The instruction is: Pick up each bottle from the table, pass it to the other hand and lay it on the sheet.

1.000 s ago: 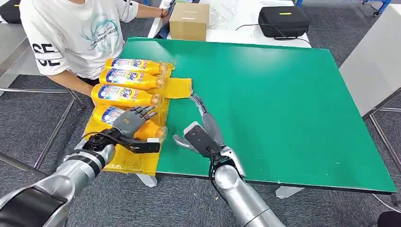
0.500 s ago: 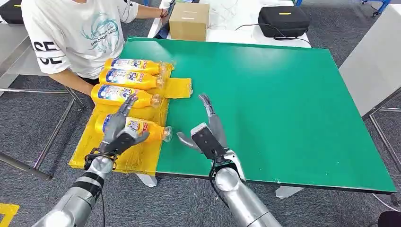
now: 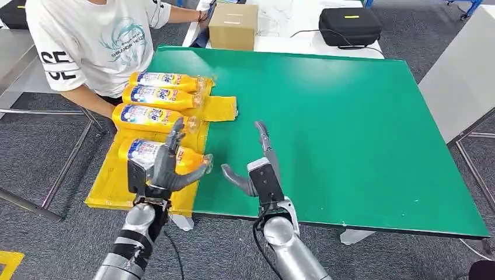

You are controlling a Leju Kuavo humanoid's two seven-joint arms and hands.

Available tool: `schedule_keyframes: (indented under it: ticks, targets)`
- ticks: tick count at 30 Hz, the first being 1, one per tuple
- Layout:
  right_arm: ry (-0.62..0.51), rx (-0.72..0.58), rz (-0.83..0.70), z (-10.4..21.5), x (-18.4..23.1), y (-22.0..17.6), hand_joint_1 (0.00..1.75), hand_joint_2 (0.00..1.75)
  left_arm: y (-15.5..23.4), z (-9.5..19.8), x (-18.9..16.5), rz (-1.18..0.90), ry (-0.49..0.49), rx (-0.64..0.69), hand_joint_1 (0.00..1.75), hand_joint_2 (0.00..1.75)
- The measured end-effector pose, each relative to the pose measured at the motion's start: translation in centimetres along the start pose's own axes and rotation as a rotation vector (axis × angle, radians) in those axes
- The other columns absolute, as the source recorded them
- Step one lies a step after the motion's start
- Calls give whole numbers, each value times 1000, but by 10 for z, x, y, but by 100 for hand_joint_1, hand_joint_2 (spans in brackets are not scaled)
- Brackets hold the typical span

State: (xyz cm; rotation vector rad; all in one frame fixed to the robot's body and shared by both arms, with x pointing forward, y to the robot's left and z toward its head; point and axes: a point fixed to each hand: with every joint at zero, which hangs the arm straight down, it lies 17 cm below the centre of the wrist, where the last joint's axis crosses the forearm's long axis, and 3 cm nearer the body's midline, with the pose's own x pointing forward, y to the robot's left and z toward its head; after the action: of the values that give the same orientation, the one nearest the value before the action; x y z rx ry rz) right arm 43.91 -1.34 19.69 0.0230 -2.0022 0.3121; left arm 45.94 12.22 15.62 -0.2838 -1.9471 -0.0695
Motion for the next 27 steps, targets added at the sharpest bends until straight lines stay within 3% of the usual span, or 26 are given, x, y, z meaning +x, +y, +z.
schedule_keyframes:
  ticks: [8, 12, 27]
  targets:
    - [25, -83, -8, 19, -5, -5, 0, 175, -42, 11, -1, 77, 44, 39, 0, 175]
    - [42, -137, -23, 34, -6, -8, 0, 175, -40, 19, -16, -46, 99, 122, 0, 175]
    - [-6, -181, -45, 36, 14, -21, 0, 175, -53, 32, -19, -28, 126, 113, 0, 175]
